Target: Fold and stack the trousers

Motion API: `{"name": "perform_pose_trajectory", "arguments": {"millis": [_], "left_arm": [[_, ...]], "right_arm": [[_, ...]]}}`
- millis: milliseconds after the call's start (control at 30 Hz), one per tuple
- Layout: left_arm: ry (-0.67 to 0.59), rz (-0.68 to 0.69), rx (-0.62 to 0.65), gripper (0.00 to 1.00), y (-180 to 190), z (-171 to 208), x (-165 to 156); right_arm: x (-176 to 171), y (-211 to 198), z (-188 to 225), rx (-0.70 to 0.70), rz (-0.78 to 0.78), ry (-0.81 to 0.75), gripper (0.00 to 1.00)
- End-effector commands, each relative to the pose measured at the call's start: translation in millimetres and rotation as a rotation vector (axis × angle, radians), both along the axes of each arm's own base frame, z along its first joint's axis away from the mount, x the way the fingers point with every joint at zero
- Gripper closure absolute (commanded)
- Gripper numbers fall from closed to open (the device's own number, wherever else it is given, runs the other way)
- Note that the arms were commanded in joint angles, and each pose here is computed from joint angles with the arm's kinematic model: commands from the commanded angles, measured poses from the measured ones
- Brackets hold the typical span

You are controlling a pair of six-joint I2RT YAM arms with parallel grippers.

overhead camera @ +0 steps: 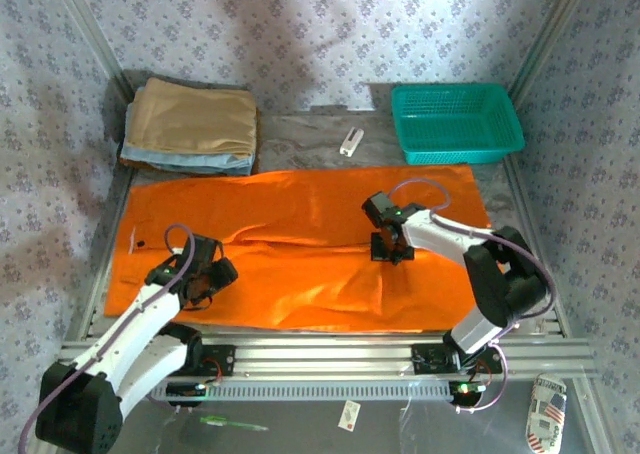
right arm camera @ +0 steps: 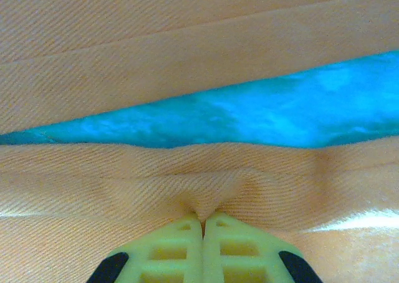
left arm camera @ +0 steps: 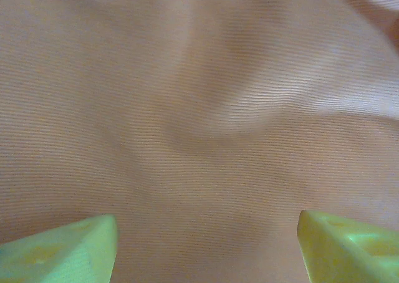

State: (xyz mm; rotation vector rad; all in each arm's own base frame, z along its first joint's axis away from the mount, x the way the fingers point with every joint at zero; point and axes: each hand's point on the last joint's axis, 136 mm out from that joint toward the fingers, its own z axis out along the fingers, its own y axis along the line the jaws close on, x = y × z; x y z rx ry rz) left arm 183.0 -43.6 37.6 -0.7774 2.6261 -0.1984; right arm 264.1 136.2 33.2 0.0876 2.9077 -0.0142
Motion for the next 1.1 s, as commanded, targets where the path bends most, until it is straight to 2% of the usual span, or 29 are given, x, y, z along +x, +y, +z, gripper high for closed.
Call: {"name": "perform_pose_trajectory", "arguments": {"millis": [0, 233, 267, 333, 367, 500, 567, 600, 667, 733, 833, 1067], "left_arm": [[0.006, 0.087, 0.006, 0.25, 9.2, -10.2, -8.5], [0.023, 0.150, -0.022, 0.28, 13.3, -22.1, -21.3], [0.027, 0.154, -0.032, 0.28, 12.7, -19.9, -23.5], [-0.001, 0.142, -0.062, 0.28, 8.2, -7.5, -20.9], [-0.015, 0.143, -0.067, 0.28, 8.0, -1.4, -19.4], [-0.074, 0.099, -0.085, 0.29, 2.2, 31.6, -9.3], [-0.084, 0.074, -0.091, 0.30, -2.0, 42.1, -5.6], [-0.091, 0.063, -0.100, 0.30, -5.5, 45.6, -2.7], [-0.104, 0.048, -0.124, 0.30, -13.9, 47.7, 4.3], [-0.110, 0.048, -0.145, 0.31, -22.3, 43.9, 13.3], [-0.093, 0.092, -0.153, 0.33, -25.6, 29.2, 23.1], [-0.066, 0.203, -0.143, 0.37, -11.9, -9.6, 18.5]], "right_arm": [[3.5, -27.3, 12.8, -0.052, -0.043, -0.026, 1.00], [2.5, -42.5, 8.5, -0.067, -0.076, 0.009, 1.00], [1.4, -41.3, 7.6, -0.061, -0.072, 0.021, 0.97], [0.0, -42.3, 10.4, -0.076, -0.065, 0.030, 0.68], [-0.9, -43.0, 14.5, -0.081, -0.065, 0.024, 0.60], [-7.1, -34.8, 48.3, -0.031, -0.059, -0.063, 0.46], [-10.6, -34.6, 60.5, -0.005, -0.071, -0.106, 0.43], [-11.4, -36.4, 62.5, 0.007, -0.084, -0.118, 0.43], [-9.2, -46.9, 60.2, 0.008, -0.126, -0.124, 0.51], [-2.9, -62.9, 49.9, 0.031, -0.226, -0.113, 0.67], [3.1, -91.7, 26.5, 0.064, -0.377, -0.076, 1.00], [2.5, -139.4, -18.4, 0.184, -0.621, 0.016, 1.00]]}}
